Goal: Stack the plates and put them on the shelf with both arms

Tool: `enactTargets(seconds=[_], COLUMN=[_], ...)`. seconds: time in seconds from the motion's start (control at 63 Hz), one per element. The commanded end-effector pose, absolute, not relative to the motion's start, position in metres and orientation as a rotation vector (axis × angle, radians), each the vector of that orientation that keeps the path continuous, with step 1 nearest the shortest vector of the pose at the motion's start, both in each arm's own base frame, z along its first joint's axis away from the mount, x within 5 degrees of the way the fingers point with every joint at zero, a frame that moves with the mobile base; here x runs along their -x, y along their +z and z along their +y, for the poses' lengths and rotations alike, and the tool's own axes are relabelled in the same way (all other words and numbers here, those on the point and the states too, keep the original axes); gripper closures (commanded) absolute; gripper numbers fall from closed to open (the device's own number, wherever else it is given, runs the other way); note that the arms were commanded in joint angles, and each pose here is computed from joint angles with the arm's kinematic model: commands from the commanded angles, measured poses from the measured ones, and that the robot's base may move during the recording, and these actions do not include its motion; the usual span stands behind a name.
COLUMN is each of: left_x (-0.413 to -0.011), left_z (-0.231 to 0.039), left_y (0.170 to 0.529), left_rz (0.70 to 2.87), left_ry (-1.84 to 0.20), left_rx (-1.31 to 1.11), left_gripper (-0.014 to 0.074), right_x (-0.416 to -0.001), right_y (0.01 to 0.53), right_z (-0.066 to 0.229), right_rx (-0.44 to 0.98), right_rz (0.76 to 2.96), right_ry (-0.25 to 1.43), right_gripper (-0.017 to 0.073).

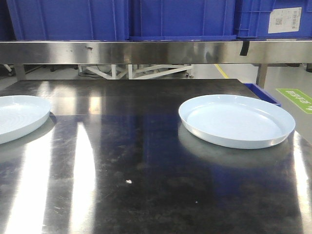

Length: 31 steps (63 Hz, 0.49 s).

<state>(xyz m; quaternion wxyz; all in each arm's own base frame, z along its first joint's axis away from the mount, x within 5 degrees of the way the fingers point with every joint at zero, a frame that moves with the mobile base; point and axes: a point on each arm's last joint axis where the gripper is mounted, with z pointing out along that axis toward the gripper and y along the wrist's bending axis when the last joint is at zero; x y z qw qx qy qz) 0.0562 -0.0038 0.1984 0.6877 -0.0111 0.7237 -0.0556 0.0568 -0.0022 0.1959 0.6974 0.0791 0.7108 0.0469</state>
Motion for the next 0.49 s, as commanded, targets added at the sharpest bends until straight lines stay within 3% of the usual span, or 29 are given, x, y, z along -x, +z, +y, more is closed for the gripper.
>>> enactTargets(seconds=[0.0, 0.477], left_x=[-0.0559, -0.0559], left_z=[-0.0039, -0.0039], left_y=[0.1997, 0.1997], left_rz=[1.539, 1.539], left_ry=[-0.137, -0.137], left_rx=[0.027, 0.027], left_gripper=[0.0503, 0.0503], right_x=[-0.0539, -0.0539], right_y=[0.211, 0.211], right_z=[-0.0028, -0.0028], right_rx=[-0.16, -0.16], right_rz=[1.456, 1.456], right_ry=[0.095, 0.095], right_gripper=[0.0502, 0.0502])
